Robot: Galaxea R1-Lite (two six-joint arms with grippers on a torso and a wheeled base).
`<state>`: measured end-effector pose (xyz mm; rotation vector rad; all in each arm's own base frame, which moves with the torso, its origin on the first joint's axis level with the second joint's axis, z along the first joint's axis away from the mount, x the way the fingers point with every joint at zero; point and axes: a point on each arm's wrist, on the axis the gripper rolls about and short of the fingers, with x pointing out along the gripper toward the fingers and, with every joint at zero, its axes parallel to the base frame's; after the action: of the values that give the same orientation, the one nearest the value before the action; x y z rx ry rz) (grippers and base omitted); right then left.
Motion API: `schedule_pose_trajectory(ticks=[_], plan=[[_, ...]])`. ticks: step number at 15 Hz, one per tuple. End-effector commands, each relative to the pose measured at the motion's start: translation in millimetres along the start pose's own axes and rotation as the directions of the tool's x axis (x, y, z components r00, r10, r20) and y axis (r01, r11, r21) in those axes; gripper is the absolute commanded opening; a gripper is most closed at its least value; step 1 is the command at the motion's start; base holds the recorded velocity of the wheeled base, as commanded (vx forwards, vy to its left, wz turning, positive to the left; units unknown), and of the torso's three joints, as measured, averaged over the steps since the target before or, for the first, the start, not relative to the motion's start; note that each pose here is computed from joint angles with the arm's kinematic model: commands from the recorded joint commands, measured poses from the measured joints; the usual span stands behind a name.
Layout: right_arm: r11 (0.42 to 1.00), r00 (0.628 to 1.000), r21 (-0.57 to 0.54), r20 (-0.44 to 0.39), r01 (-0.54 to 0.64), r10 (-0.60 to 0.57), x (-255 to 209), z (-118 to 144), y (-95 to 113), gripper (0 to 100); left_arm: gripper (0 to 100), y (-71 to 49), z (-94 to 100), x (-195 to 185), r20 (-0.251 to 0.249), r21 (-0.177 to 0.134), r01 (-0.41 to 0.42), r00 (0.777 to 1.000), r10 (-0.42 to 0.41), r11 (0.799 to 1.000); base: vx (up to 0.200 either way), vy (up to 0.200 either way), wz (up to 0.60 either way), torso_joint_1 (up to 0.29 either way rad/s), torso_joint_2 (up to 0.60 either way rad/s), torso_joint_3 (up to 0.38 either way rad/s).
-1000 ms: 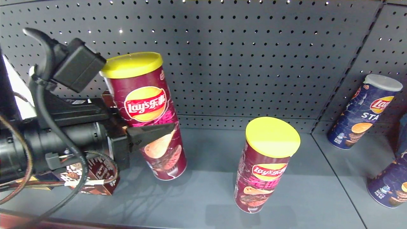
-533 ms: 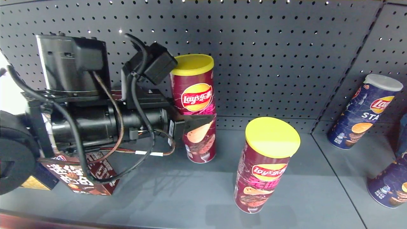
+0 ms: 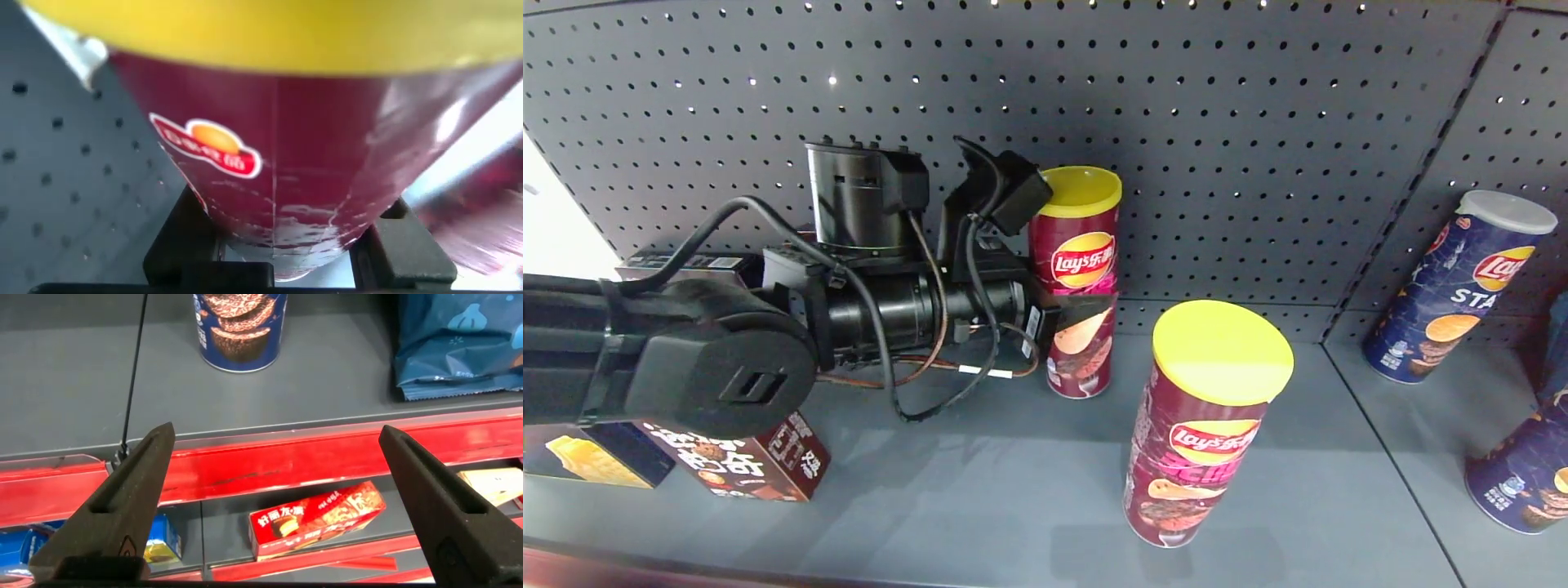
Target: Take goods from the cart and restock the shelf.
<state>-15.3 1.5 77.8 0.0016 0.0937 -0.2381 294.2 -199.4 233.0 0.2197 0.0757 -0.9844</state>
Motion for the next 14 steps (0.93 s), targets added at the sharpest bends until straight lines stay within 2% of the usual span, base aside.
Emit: schedule_pose_trajectory(ticks=[1,5,9,14], plan=[[1.0,1.0,-0.001,-0.002,-0.001,0.001,0,0,0,100,0,8.1,-10.0,21,-0.011,0.01,0.027,1.0,-0.027,1.0,0.0,0.0,0.0,0.0,0.0,0.0],[1.0,1.0,-0.002,-0.002,0.001,-0.001,0,0,0,100,0,11.9,-14.7,32,-0.013,0.01,0.038,0.999,-0.038,0.999,0.0,0.0,0.0,0.0,0.0,0.0],[1.0,1.0,0.0,-0.002,0.001,-0.001,0,0,0,100,0,15.1,-12.2,49,0.006,0.018,0.045,0.999,-0.045,0.999,0.0,0.0,0.0,0.0,0.0,0.0],[1.0,1.0,-0.002,-0.002,0.001,-0.001,0,0,0,100,0,10.8,-13.9,55,0.005,0.018,0.07,0.998,-0.07,0.997,0.0,0.0,0.0,0.0,0.0,0.0]])
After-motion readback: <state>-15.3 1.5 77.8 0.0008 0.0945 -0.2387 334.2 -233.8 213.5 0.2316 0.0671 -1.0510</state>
